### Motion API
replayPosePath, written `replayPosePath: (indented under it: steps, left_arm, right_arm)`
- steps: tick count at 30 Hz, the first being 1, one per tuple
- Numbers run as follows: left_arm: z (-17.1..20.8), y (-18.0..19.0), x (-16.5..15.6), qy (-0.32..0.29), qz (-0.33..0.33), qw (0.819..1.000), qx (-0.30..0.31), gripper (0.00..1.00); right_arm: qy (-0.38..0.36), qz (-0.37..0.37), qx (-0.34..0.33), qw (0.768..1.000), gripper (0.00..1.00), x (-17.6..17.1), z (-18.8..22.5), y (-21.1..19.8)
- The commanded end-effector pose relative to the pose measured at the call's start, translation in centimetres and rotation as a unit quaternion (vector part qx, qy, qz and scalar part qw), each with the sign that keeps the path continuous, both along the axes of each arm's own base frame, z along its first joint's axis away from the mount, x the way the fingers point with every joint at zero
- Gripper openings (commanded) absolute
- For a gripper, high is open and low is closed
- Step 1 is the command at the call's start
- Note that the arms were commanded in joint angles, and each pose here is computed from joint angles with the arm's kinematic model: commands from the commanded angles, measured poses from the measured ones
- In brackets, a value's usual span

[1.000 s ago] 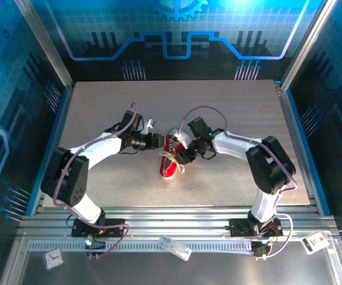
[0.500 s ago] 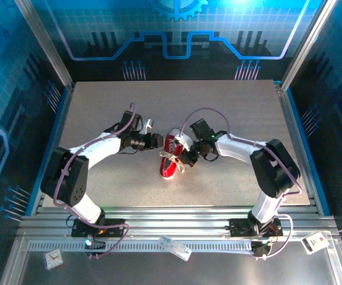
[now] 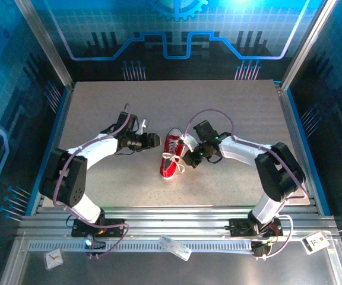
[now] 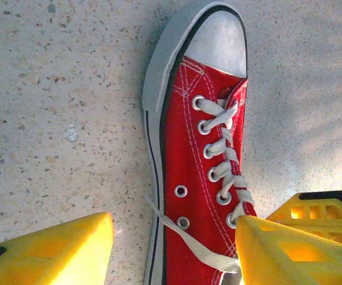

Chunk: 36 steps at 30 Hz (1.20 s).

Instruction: Tie the shoes

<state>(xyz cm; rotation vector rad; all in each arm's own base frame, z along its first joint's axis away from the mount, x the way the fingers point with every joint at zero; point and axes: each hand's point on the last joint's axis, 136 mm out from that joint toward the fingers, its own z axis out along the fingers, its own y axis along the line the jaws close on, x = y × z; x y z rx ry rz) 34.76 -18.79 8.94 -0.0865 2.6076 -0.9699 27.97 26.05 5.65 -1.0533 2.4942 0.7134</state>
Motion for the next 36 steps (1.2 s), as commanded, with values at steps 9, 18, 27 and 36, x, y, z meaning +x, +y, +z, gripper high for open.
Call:
replayPosePath:
  steps: [9,18,27,36]
  left_arm:
    - [0.0,-0.8,-0.4,0.019,0.009,0.998,-0.054,0.51]
    - [0.8,-1.0,-0.9,-0.005,-0.011,0.998,-0.06,0.49]
    - [2.8,-2.7,-2.5,-0.098,-0.085,0.99,-0.054,0.53]
    - [3.5,-4.9,-4.8,-0.217,-0.177,0.96,-0.023,0.55]
  right_arm:
    - [0.033,-0.05,-0.01,0.998,0.0,0.5,0.2,-0.7]
    - [0.05,-0.059,-0.034,0.996,0.0,0.6,-0.8,-1.1]
    - [0.065,-0.067,-0.037,0.995,0.01,1.1,-1.0,-0.8]
    - [0.071,-0.095,-0.033,0.992,0.47,0.6,-0.4,-2.1]
